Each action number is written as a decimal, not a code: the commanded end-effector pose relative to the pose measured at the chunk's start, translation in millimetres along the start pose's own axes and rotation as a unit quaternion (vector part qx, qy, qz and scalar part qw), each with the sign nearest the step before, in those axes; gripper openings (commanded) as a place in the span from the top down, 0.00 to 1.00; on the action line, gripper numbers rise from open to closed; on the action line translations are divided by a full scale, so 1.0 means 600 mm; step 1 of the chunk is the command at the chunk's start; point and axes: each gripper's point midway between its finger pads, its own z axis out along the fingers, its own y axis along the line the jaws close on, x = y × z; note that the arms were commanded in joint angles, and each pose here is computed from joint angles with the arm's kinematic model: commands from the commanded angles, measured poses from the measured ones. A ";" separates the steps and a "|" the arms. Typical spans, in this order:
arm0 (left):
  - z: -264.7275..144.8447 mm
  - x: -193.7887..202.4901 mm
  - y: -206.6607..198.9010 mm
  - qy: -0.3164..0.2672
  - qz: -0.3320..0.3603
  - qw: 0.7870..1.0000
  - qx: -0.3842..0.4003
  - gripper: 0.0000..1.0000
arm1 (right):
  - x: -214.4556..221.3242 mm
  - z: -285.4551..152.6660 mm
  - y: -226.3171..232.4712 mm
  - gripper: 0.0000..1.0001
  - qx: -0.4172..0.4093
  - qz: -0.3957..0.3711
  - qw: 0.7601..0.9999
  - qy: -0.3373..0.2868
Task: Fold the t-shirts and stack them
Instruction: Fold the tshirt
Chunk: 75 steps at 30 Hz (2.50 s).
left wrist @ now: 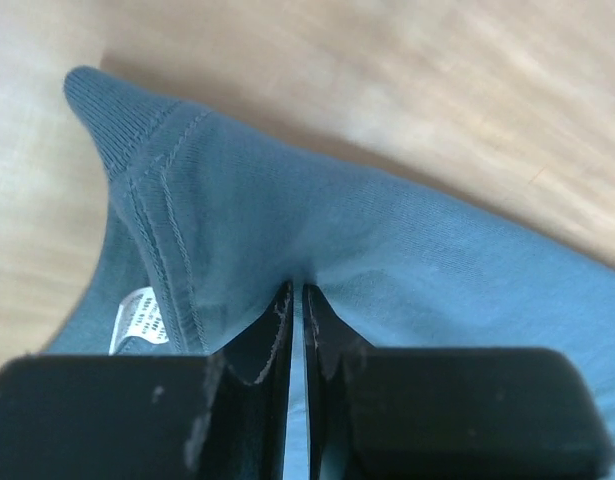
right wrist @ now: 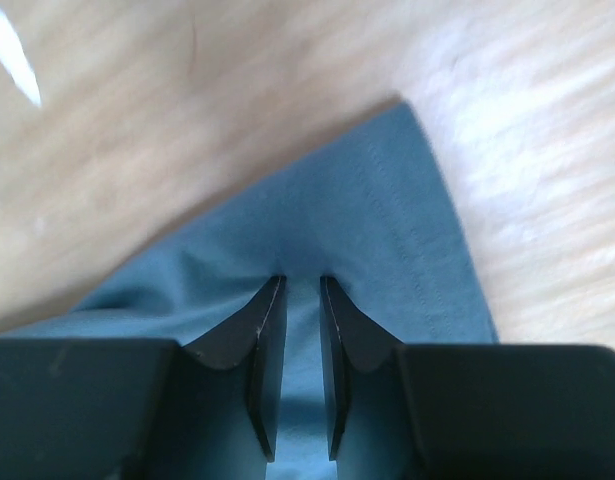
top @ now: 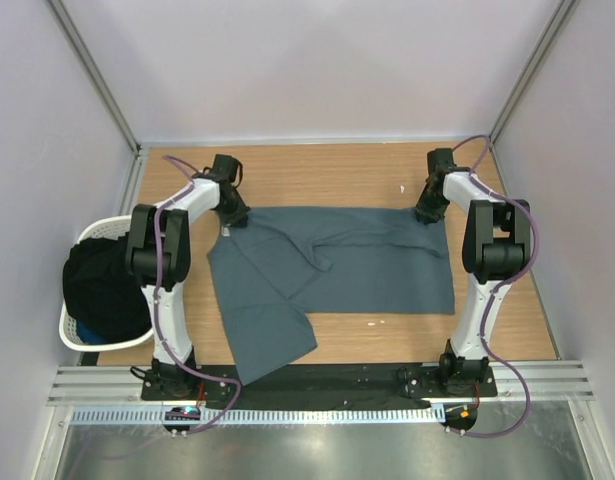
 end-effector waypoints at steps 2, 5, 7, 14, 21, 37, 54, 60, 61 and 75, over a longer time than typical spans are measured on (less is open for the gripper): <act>0.049 -0.020 0.036 0.017 0.027 0.999 -0.042 0.91 | -0.060 0.044 -0.029 0.75 0.037 0.005 0.999 -0.033; 0.049 -0.035 0.010 0.028 0.056 0.998 -0.015 0.91 | -0.078 0.048 -0.009 0.75 0.018 0.001 0.999 -0.030; 0.016 -0.045 -0.027 0.045 0.075 0.996 0.026 0.89 | -0.096 0.018 0.019 0.75 -0.013 0.001 1.000 -0.026; -0.204 -0.112 -0.083 -0.055 0.115 0.987 0.101 0.42 | -0.183 -0.185 0.065 0.49 -0.089 -0.004 0.989 -0.116; -0.317 0.033 0.005 -0.034 0.011 0.996 0.085 0.28 | -0.110 -0.299 0.007 0.05 -0.074 0.034 0.990 -0.115; -0.288 0.459 0.212 0.105 -0.142 0.984 0.024 0.34 | 0.256 -0.246 -0.168 0.05 0.028 0.095 0.995 0.032; -0.241 0.529 0.236 0.142 -0.119 0.982 -0.023 0.42 | 0.201 -0.234 -0.184 0.07 0.067 0.129 0.989 -0.008; -0.232 0.542 0.237 0.155 -0.121 0.980 -0.017 0.50 | 0.193 -0.233 -0.191 0.07 0.078 0.121 0.989 -0.008; -0.230 0.542 0.238 0.154 -0.119 0.981 -0.018 0.51 | 0.191 -0.233 -0.191 0.07 0.078 0.120 0.990 -0.008; -0.224 0.516 0.252 0.106 -0.114 0.987 -0.044 1.00 | 0.219 -0.205 -0.203 0.08 0.097 0.114 0.989 0.014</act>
